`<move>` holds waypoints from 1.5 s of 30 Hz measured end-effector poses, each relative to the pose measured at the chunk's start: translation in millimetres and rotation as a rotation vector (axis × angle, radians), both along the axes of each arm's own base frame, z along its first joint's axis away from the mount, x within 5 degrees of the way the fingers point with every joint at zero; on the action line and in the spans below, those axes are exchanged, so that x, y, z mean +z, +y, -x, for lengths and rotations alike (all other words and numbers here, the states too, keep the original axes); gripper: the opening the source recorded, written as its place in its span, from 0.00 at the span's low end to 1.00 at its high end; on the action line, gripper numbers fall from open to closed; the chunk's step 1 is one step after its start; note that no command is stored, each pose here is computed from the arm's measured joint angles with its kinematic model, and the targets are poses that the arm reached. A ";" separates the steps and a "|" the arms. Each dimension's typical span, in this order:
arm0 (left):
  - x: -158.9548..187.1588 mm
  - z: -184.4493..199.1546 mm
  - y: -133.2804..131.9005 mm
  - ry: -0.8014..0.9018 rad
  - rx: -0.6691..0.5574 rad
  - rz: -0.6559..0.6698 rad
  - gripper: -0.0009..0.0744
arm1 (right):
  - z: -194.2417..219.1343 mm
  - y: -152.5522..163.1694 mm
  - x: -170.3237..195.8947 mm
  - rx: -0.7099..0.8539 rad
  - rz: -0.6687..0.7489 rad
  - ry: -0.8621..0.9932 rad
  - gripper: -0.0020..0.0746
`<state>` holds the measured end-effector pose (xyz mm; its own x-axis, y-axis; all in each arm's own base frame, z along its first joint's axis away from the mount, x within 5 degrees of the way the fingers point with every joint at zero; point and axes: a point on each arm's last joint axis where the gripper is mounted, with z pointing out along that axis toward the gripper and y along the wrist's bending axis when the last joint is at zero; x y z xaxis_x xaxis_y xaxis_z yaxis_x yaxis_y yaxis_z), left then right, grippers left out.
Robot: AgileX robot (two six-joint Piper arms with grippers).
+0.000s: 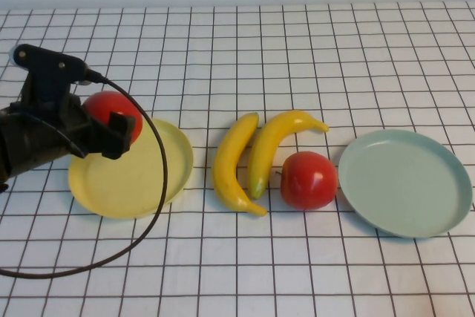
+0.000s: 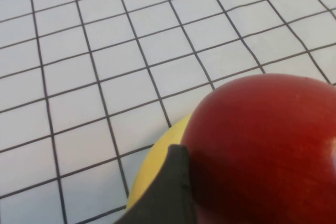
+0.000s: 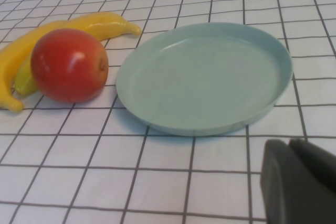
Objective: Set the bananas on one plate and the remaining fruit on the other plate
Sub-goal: Put one type of fruit in the left plate
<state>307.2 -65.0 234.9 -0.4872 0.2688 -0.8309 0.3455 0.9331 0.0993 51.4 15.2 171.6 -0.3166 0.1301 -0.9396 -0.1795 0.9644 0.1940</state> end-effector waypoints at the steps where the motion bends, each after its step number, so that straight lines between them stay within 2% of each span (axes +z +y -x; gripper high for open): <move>1: -1.8 -0.4 -0.8 0.006 -0.006 0.003 0.90 | 0.0 0.0 0.0 0.000 0.000 0.000 0.00; 18: -26.7 -7.9 -2.0 0.090 0.014 0.014 0.90 | 0.0 0.0 0.0 0.000 0.000 0.000 0.00; 20: -27.5 -8.2 -1.3 0.107 0.057 0.057 0.90 | 0.0 0.0 0.0 0.000 0.000 0.000 0.00; 23: -28.1 -8.7 2.2 0.145 0.193 0.171 0.90 | 0.0 0.0 0.0 0.000 0.000 0.000 0.00; 26: -28.7 -9.1 6.6 0.160 0.294 0.226 0.90 | 0.0 0.0 0.0 0.000 0.000 0.000 0.00; 34: -12.5 -3.5 8.4 0.106 0.285 0.214 0.90 | 0.0 0.0 0.0 0.000 0.000 0.000 0.00; 39: -21.2 1.8 5.9 0.138 0.319 0.215 0.90 | 0.0 0.0 0.0 0.000 0.000 0.000 0.00; 45: -26.1 5.7 -2.4 0.152 0.296 0.187 0.90 | 0.0 0.0 0.0 0.000 0.000 0.000 0.00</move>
